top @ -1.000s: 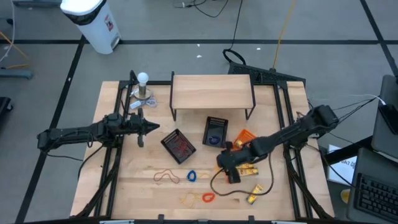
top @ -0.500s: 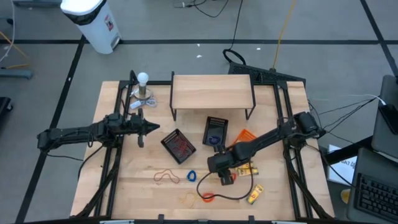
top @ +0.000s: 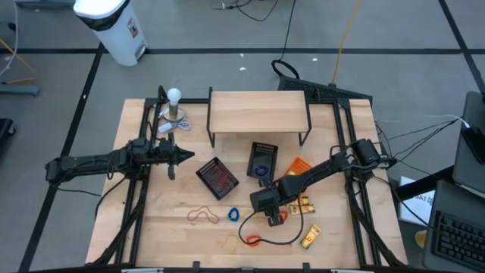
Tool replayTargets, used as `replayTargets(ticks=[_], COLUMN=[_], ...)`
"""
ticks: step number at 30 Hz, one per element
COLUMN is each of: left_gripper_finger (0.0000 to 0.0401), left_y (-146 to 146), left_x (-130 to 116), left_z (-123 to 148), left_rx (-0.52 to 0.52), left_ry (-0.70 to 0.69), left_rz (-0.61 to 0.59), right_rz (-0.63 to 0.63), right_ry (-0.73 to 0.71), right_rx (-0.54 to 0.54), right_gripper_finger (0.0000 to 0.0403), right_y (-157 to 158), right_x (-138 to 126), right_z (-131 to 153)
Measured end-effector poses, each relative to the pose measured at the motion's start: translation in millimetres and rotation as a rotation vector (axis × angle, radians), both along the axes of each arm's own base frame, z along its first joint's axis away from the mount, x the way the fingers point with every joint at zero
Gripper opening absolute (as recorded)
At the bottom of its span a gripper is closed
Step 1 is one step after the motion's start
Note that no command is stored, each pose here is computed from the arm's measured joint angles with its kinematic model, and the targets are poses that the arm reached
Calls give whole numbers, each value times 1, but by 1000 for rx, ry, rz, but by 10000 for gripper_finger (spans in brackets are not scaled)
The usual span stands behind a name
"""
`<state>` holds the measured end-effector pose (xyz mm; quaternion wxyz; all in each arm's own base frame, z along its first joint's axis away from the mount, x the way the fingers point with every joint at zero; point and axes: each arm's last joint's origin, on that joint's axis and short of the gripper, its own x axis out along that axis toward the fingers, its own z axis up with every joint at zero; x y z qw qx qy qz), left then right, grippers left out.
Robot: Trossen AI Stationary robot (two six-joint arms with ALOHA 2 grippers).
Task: Pick & Place Office Desk Supplies
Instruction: Put the yellow spring keychain into the right black bin
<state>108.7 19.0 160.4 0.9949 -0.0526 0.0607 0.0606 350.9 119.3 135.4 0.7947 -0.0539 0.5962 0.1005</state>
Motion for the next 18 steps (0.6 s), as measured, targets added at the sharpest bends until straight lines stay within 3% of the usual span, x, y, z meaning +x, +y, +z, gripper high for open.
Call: replayTargets(ticks=[5,14,18], left_gripper_finger=[3,3,3], left_y=[0,0,0], left_x=[0,0,0], left_z=[0,0,0], left_rx=[1,1,0], left_ry=[0,0,0], left_rz=[0,0,0], right_rz=[21,50,56], right_ry=[-9,-133,-65], right_rx=[-8,18,-3], right_gripper_finger=[144,144,144], right_y=[0,-1,-4], right_x=[1,-7,-14], right_z=[-2,44,42])
